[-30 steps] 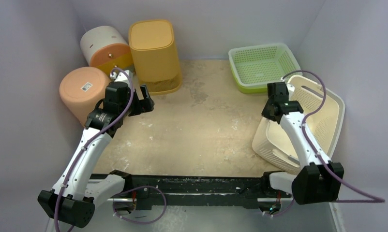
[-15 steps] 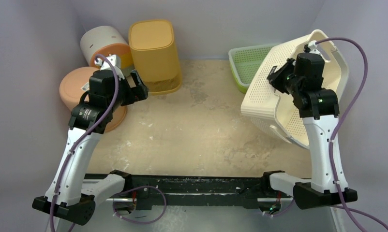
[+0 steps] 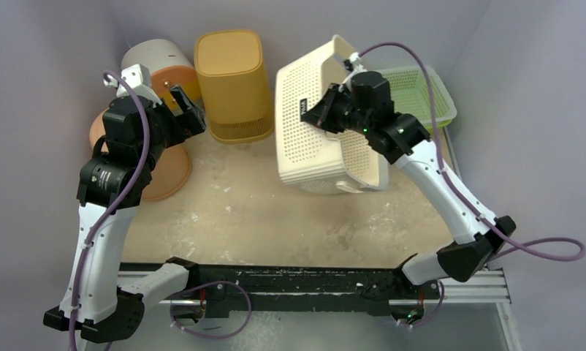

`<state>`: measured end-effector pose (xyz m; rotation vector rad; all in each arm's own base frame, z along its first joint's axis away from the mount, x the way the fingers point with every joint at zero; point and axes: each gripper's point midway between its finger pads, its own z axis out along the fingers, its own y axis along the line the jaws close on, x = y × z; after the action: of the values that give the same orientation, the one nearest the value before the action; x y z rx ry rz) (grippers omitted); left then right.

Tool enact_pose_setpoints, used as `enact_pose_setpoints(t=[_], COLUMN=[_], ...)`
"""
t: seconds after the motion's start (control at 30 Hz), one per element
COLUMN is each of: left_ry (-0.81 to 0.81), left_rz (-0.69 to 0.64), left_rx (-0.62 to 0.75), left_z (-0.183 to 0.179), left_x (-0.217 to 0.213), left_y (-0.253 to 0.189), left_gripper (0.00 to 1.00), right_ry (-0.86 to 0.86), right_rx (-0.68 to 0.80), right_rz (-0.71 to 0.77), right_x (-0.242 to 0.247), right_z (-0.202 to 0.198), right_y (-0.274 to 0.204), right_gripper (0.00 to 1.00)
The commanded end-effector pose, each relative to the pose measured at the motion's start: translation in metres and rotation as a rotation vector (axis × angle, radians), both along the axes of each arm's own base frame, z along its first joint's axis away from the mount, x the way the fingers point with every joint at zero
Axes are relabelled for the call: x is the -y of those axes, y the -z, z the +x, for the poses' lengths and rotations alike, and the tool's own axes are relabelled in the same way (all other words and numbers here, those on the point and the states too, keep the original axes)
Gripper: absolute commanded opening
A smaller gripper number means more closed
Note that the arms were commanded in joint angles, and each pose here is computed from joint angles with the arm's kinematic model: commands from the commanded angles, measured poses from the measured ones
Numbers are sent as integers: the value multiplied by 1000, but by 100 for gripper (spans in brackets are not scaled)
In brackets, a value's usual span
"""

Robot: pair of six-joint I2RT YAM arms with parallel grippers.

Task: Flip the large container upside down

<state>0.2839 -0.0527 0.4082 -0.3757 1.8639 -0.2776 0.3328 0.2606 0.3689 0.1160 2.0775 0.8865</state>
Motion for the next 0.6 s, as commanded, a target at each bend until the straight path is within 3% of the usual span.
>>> enact_pose_setpoints(t=[0.0,0.17,0.4,0.5,0.57], left_ry=[-71,-89,-76,-67,-64], left_rz=[-5,-7,-18,-29,-33], left_rx=[87,125,122,120,120], left_z=[-8,-10,-8,-9,-10], left_x=[-15,-20,-16,-14,-14], left_y=[-35,-56,-57,-56,-55], left_gripper=[93,93,93,92,92], right_ry=[-169,-290,-369,-432,-470], right_rx=[248,151,79,60,6], right_rz=[243,373,447,605,685], right_x=[-73,-130,-151,-153,-157], right_z=[-19,-51,-97,-114,-122], right_y=[-86,-73,-67,-75,-57], right_gripper=[0,0,0,0,0])
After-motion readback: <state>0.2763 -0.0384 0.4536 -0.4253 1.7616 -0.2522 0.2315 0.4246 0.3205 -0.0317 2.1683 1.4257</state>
